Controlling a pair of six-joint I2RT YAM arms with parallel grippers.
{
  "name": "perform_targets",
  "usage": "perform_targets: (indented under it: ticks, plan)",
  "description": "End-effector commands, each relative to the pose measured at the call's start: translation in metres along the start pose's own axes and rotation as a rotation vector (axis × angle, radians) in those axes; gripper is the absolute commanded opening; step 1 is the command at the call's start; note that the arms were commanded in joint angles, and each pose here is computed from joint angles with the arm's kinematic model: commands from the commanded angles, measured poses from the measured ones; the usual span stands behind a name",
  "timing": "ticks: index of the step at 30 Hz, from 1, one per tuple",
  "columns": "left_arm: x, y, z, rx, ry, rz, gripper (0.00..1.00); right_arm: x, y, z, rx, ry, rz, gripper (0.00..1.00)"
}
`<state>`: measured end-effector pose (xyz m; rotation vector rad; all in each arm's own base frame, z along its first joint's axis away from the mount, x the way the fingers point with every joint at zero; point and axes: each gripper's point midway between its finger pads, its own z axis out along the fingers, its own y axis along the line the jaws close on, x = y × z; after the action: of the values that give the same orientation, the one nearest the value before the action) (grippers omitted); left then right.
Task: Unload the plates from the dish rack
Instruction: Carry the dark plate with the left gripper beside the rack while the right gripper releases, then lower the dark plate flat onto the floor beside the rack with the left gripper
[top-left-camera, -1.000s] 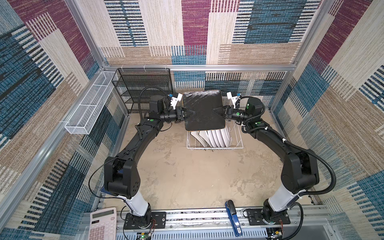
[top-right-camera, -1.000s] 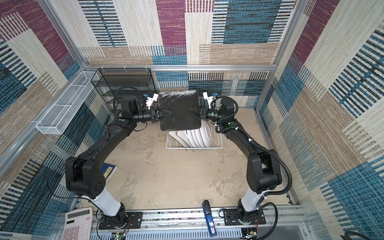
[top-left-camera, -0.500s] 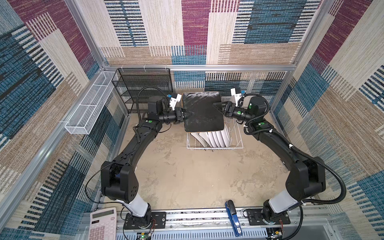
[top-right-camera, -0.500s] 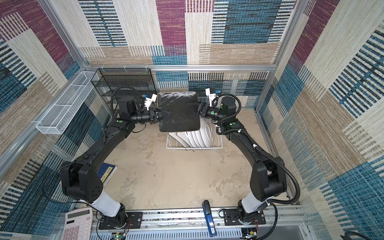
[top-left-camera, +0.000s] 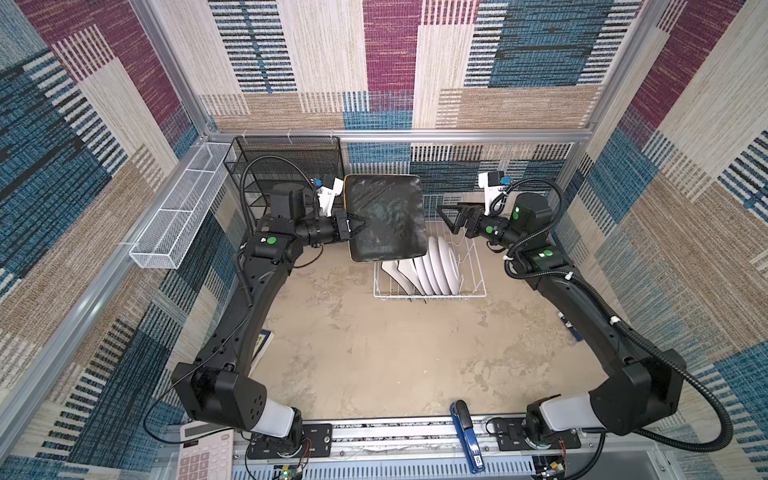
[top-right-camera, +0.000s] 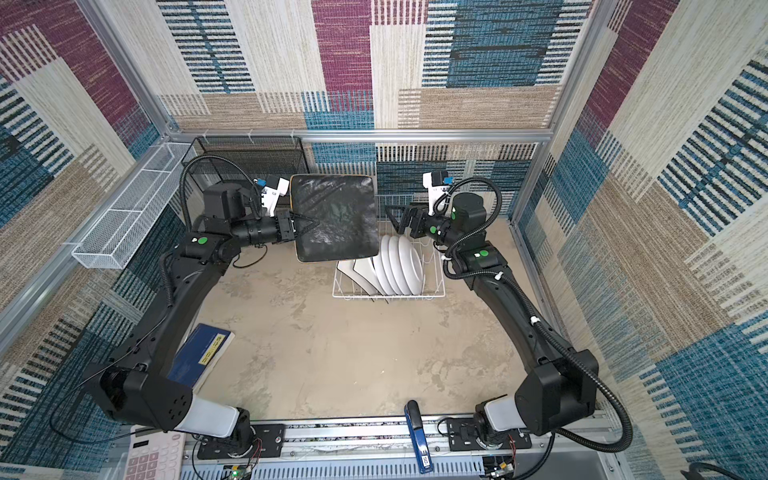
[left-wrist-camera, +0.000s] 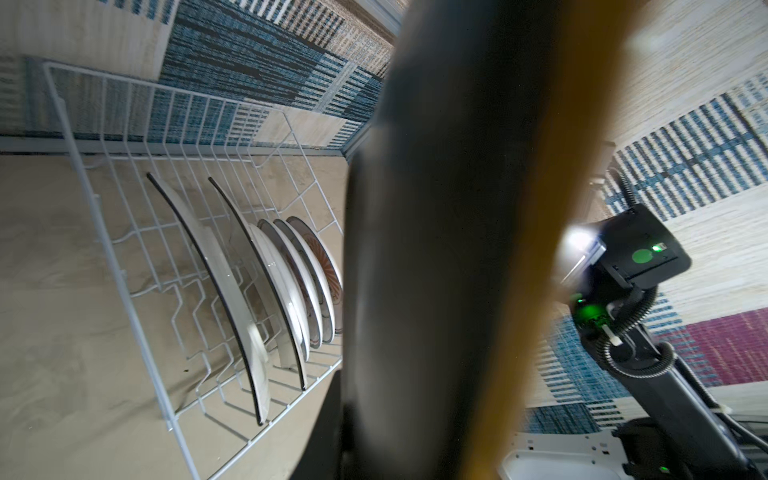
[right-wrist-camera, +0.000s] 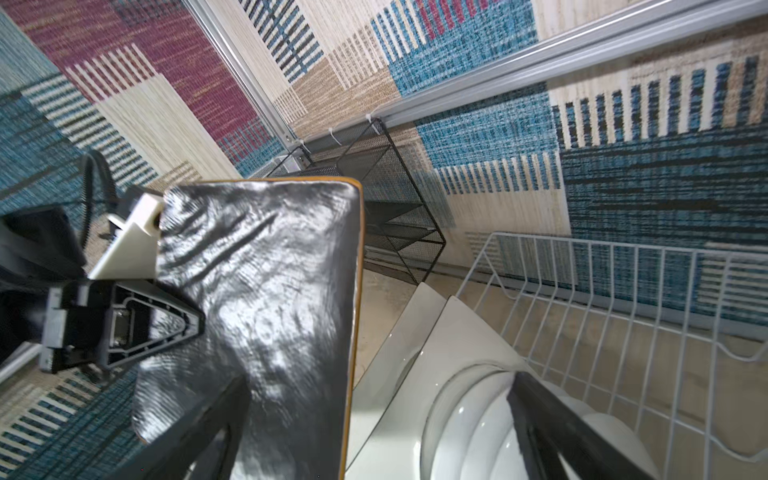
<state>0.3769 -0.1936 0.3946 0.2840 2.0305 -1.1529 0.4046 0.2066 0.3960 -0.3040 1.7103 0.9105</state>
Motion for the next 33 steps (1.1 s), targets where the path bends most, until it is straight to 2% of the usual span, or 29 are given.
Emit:
perform_targets:
  ticks: [1,7,13,20,27,33]
  plan:
    - [-0.006,0.01,-0.02,-0.153,-0.018,0.095,0.0,0.007,-0.015,-0.008,0.116,-0.001,-0.125,0.99]
    - [-0.004,0.039,-0.049,-0.411,0.006,0.104,0.0,0.028,-0.01,-0.013,0.143,0.018,-0.237,0.99]
    - [0.005,0.066,-0.062,-0.523,0.051,0.06,0.0,0.048,-0.009,-0.013,0.169,0.075,-0.318,0.99]
    - [0.013,0.099,-0.079,-0.67,0.108,0.058,0.0,0.067,-0.007,-0.013,0.153,0.127,-0.341,0.99]
    - [0.018,0.122,-0.075,-0.684,0.166,0.081,0.0,0.076,-0.006,-0.01,0.133,0.144,-0.331,0.99]
    - [0.032,0.151,-0.054,-0.612,0.248,0.062,0.0,0.082,-0.006,-0.004,0.117,0.159,-0.271,0.99]
